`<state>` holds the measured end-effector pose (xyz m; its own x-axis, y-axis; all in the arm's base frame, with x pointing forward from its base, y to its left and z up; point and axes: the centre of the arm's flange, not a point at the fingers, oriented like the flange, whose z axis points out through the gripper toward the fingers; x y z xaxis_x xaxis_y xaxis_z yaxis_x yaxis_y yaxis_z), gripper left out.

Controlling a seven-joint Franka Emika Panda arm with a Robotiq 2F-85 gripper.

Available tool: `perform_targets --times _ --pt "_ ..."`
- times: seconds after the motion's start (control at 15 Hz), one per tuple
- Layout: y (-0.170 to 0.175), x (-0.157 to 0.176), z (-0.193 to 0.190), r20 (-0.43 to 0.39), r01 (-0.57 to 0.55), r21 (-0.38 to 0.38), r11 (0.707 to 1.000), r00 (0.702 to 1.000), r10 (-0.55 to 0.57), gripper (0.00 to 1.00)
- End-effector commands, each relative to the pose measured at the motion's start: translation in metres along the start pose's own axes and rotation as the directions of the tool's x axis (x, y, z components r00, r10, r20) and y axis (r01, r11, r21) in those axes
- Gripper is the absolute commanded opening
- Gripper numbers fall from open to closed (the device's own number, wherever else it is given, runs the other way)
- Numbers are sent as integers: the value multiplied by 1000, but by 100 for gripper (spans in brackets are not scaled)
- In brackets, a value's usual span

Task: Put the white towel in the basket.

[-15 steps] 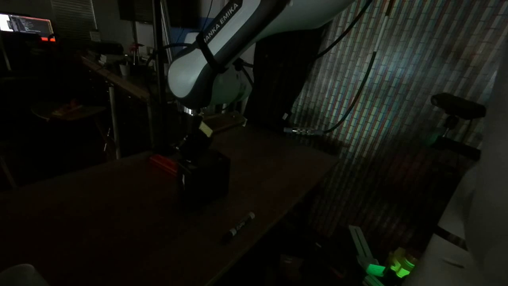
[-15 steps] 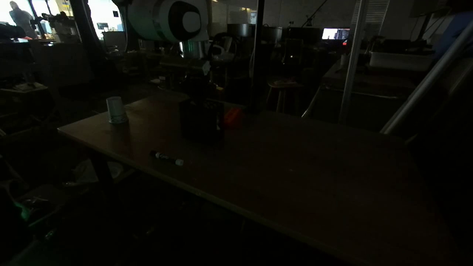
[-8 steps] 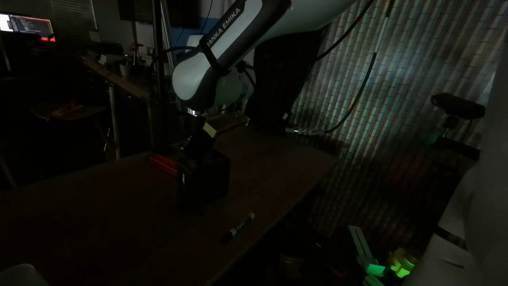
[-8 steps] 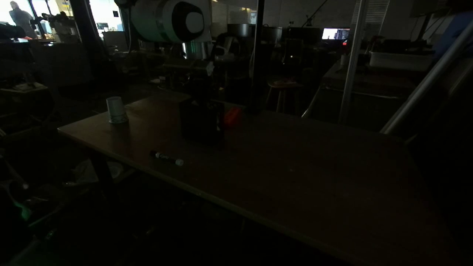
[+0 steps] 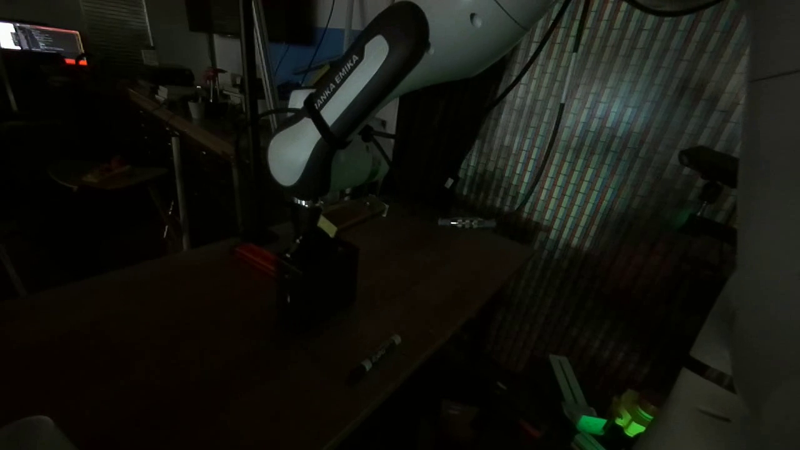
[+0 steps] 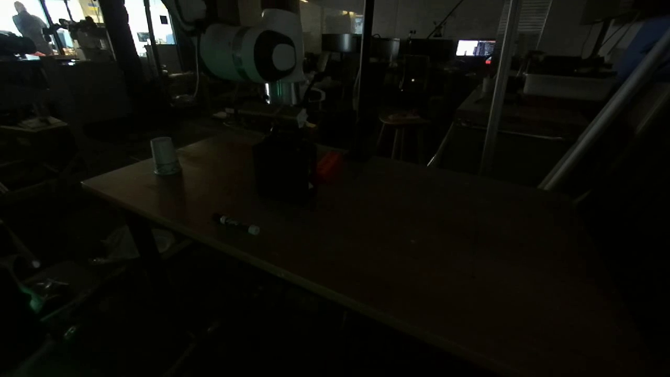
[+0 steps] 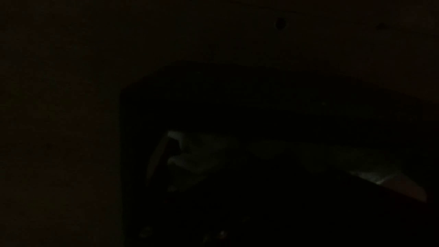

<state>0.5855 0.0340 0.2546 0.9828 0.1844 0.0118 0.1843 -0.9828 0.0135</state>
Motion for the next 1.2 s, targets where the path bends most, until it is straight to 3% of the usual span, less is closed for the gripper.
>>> perform_targets --times 0.0,0.4,1.13 --pt "8 14 33 51 -4 21 1000 999 3 0" --pt "5 5 33 79 -9 43 999 997 6 0" --pt "21 -47 -101 -102 -47 -11 999 994 46 0"
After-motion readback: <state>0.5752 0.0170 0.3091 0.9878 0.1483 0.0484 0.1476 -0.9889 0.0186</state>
